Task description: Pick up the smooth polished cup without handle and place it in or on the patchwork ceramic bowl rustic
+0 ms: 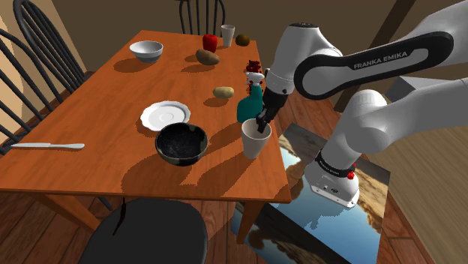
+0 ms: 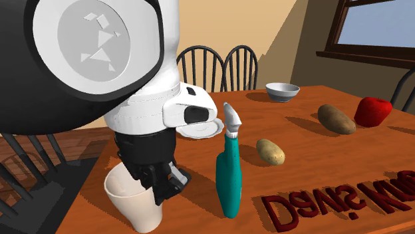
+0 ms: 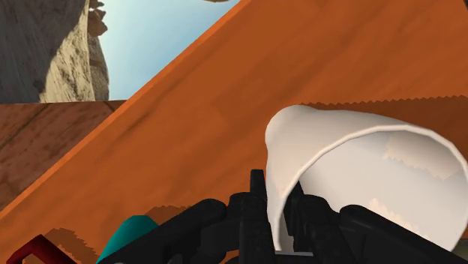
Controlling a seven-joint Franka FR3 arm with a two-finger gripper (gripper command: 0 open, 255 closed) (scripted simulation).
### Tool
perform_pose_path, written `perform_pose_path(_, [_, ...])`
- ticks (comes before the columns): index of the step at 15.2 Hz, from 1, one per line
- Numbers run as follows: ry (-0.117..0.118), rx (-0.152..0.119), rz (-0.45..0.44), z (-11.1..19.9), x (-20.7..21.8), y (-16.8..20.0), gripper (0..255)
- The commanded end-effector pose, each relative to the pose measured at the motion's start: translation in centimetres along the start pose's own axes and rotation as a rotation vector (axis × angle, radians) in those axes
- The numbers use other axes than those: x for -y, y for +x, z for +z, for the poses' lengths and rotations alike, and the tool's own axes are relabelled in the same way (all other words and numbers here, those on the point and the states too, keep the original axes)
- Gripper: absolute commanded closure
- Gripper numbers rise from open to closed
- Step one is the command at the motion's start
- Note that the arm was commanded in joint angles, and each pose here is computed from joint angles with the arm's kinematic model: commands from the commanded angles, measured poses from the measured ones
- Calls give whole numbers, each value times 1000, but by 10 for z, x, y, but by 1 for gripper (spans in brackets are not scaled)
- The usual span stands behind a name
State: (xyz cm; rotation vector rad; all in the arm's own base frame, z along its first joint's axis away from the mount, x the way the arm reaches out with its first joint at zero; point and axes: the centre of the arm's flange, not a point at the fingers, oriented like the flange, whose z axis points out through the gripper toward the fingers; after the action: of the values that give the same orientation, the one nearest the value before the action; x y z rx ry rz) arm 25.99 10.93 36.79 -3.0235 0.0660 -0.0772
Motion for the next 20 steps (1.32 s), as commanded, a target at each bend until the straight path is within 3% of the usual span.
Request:
perform_pose_path(1, [-1,2,0,1,0,0,255])
perform_pose_path(4, [-1,2,0,1,0,0,255])
perform_pose_path(20, [-1,2,0,-83,10,4,255])
